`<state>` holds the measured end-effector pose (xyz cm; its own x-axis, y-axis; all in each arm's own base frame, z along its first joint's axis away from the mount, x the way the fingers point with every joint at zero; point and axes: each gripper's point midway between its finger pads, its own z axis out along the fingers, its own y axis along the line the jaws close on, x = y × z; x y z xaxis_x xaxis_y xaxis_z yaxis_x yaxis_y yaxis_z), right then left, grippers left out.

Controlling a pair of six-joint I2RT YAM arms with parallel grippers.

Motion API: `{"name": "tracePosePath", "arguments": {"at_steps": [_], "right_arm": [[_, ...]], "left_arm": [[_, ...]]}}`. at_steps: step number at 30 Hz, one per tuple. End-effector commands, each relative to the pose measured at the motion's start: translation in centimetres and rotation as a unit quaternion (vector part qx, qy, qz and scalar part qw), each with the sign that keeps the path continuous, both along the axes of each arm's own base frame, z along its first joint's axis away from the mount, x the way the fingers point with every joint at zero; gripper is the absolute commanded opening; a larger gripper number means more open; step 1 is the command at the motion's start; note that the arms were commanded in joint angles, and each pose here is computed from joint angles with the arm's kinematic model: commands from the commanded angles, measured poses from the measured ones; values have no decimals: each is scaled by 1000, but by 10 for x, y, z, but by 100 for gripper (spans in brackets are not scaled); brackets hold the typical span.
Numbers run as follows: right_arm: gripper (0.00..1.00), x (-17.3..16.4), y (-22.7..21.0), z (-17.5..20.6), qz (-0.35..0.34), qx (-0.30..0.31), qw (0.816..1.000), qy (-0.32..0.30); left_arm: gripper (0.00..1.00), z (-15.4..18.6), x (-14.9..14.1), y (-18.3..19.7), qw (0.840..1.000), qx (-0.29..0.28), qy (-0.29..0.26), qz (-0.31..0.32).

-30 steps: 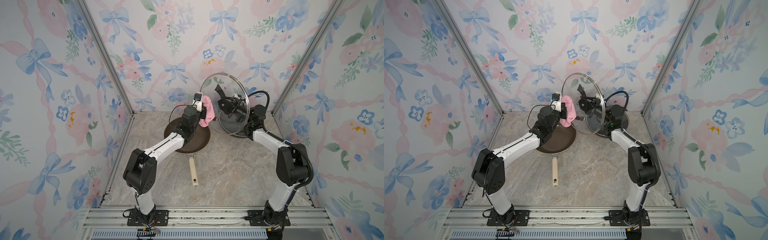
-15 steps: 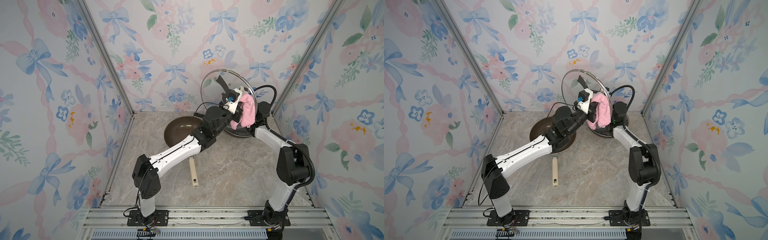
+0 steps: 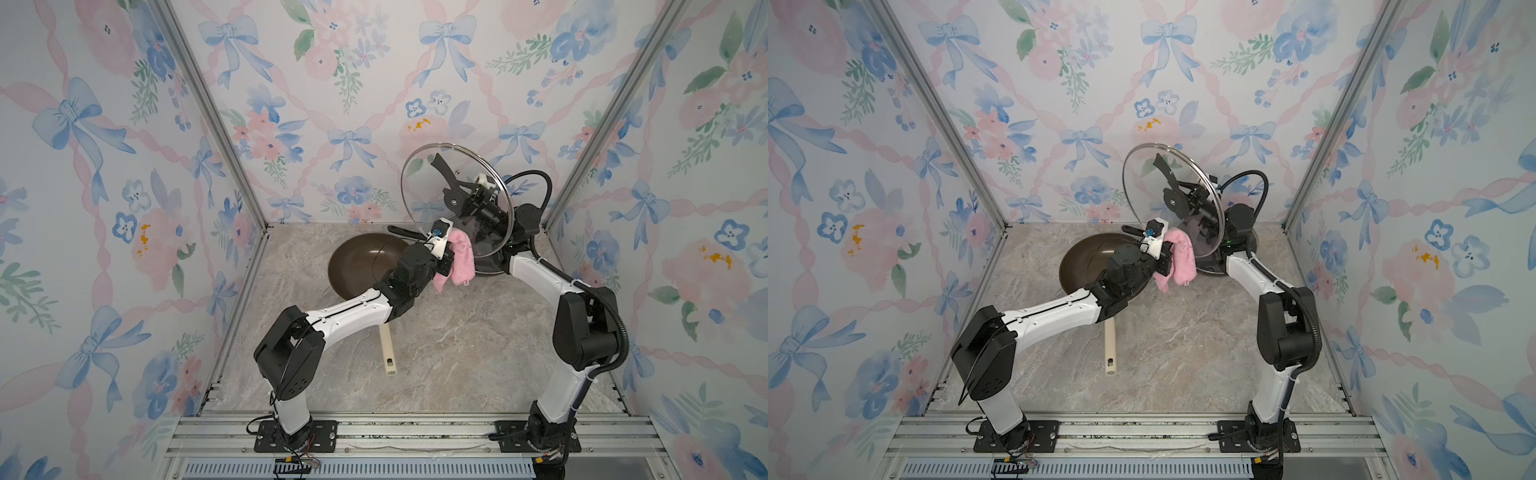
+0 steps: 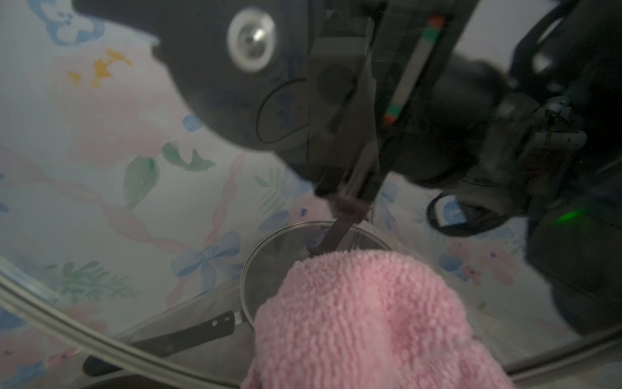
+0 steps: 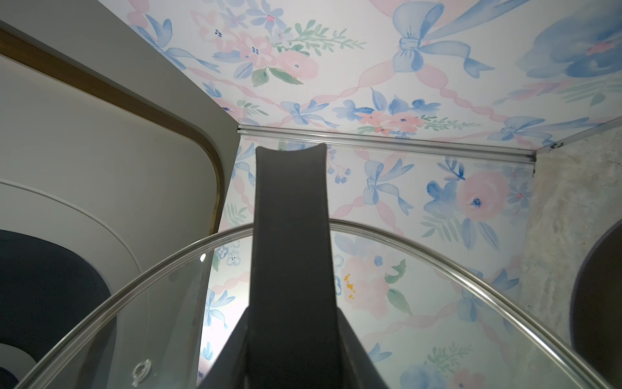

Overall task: Wipe the pot lid with a cloth
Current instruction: Wipe the pot lid.

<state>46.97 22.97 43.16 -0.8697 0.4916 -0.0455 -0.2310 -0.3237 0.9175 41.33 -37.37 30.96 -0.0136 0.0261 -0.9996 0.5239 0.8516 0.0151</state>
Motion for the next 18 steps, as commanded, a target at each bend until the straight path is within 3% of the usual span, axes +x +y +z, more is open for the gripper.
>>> {"name": "tracePosePath", "arguments": {"at_steps": [1, 4, 7, 10, 11, 14, 18], "right_arm": [[10, -48, -17, 86, -11, 29, 990, -137], [9, -43, -13, 74, -27, -17, 990, -135], [6, -39, -9, 43, -58, -114, 984, -128], [5, -40, -16, 23, -136, -250, 947, -151], [5, -41, -19, 16, -163, -303, 926, -155], [5, -50, -23, 10, -238, -437, 839, -222], [5, -56, -24, 15, -363, -510, 715, -311]], "left_arm": [[4, 34, 34, 85, 989, -40, -9, 143], [5, 69, 39, 134, 978, -67, -33, 197], [5, 110, 23, 171, 968, -78, -70, 226], [6, 136, -1, 202, 962, -55, -98, 247], [6, 142, -9, 215, 960, -48, -96, 260], [6, 151, -27, 241, 958, -35, -80, 274], [6, 140, -40, 237, 972, -6, -26, 235]]}}
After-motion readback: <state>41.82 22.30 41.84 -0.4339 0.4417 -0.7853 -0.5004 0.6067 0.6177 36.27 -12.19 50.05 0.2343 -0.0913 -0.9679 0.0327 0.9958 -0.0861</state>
